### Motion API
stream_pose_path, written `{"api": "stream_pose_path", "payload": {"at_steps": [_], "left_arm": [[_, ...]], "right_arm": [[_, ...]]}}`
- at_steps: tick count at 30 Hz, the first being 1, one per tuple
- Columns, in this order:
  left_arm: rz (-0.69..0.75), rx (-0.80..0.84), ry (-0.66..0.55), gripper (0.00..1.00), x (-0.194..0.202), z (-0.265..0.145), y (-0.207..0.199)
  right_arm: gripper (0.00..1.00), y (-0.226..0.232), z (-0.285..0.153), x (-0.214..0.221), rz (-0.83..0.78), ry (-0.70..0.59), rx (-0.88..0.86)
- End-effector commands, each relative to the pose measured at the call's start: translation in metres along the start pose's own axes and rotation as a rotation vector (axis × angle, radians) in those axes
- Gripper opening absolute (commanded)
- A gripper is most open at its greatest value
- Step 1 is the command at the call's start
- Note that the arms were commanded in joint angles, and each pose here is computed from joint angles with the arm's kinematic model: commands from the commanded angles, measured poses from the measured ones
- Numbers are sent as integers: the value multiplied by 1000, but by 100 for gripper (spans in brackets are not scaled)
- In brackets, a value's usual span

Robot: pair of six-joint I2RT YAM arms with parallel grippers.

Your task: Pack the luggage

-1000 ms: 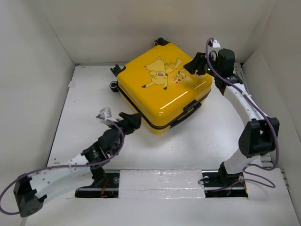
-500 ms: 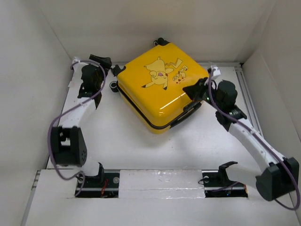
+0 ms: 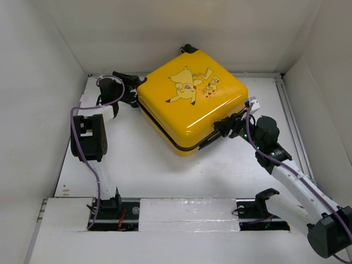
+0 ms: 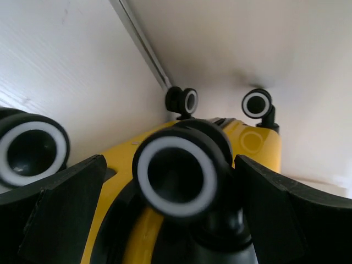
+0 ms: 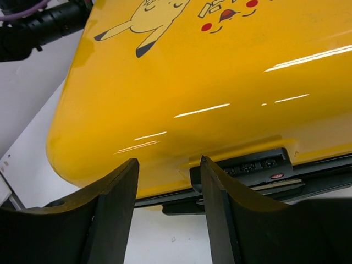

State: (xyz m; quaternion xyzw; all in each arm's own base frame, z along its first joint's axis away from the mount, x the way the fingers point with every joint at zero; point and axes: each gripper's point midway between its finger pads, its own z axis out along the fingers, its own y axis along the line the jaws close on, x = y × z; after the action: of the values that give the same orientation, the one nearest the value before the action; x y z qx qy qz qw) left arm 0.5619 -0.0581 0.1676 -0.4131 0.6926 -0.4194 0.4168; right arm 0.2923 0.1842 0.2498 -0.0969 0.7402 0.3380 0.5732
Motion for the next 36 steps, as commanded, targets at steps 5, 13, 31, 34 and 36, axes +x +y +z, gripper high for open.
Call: {"api": "stream_pose_path", "payload": {"at_steps": [5,13,31,34,36], "left_arm": [[-88,268,72,94,18,4,-64],[-73,430,38,0,11,-15,-114],[200,480,28,0,23,-159,-221],[135,513,12,0,25,-163,-210],[132,517,42,0,21,-163,-226]], "right_arm": [[55,7,-3,15,-23,7,-27],[55,9,-9,28,5,13,-24],[84,-7,-32,-20,55,-152,140],[95,-6,-42,-32,60,-203,152],[95,-11,-44,-40,61,-231,183]]}}
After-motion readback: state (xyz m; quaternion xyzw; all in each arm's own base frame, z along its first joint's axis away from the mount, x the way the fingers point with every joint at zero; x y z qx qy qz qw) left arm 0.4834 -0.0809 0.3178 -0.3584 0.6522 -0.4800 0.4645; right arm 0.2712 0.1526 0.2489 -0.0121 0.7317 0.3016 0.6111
